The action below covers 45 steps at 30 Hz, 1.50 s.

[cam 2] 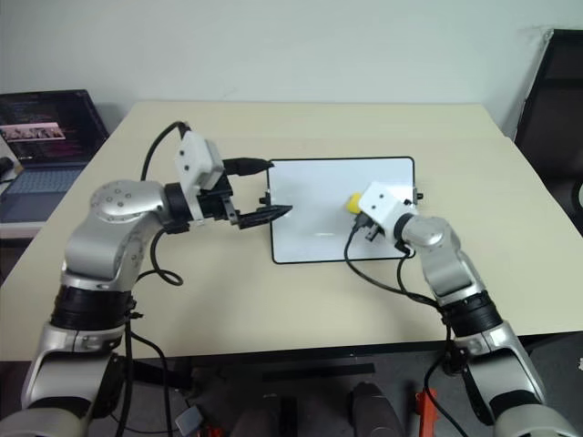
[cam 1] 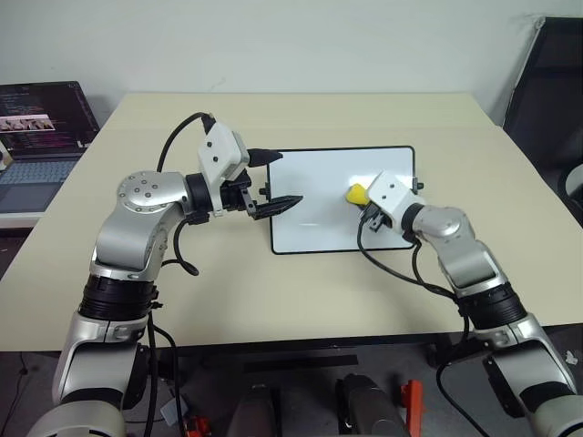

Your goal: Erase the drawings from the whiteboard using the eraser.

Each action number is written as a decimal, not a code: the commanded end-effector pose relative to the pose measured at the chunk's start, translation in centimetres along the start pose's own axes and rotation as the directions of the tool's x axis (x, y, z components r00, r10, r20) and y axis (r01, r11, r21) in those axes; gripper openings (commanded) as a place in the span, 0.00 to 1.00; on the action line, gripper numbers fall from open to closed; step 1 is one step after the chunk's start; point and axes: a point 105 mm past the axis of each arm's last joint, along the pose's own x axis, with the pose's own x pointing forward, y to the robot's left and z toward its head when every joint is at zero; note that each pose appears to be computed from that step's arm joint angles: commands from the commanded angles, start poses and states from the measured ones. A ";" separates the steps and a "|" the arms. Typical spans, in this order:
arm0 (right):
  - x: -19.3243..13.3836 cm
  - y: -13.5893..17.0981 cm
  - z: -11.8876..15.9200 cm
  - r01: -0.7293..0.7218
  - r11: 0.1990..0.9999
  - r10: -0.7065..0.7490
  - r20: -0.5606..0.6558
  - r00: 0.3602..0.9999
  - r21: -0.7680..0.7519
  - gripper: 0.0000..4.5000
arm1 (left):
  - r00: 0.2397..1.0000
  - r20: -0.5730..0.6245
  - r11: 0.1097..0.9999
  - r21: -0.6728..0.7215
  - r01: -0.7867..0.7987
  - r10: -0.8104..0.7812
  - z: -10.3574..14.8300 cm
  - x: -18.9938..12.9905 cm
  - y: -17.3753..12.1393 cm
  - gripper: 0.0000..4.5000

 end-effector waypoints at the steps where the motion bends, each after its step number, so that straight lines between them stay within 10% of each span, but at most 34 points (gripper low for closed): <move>1: -2.2 -5.4 -4.4 0.165 0.985 -0.157 -0.147 0.977 0.042 0.25 | 1.000 0.017 0.999 0.040 -0.022 0.021 1.1 -0.6 0.3 1.00; 7: -7.7 -4.2 1.8 -0.170 0.971 0.116 0.293 0.949 0.167 0.25 | 1.000 0.015 0.999 0.034 0.021 -0.022 1.0 -0.6 -0.2 1.00; 11: -10.9 -5.7 2.1 -0.162 0.949 0.057 0.356 0.933 0.272 0.25 | 0.994 0.050 0.996 0.013 0.092 -0.093 1.1 1.0 -1.5 1.00; 16: -13.6 -11.6 -5.8 0.252 0.853 -0.282 -0.003 0.959 0.458 0.25 | 0.967 0.133 0.974 -0.028 0.225 -0.220 1.6 4.4 -4.6 1.00; 21: -15.9 -12.0 -13.9 0.471 0.749 -0.307 -0.386 0.870 0.466 0.25 | 0.934 0.157 0.943 -0.035 0.330 -0.321 1.5 7.2 -7.6 1.00; 30: -15.6 -11.6 -17.8 0.481 0.749 -0.240 -0.490 0.838 0.455 0.25 | 0.914 0.178 0.926 -0.030 0.376 -0.365 1.8 8.1 -8.8 1.00; 40: -14.8 -12.5 -15.7 0.458 0.752 -0.251 -0.436 0.864 0.475 0.99 | 0.958 0.155 0.967 -0.040 0.250 -0.241 1.6 6.2 -6.2 1.00; 45: -12.3 -13.4 -10.1 0.434 0.785 -0.402 -0.169 0.900 0.443 0.99 | 0.950 0.172 0.961 -0.139 -0.238 0.260 0.9 1.0 2.0 1.00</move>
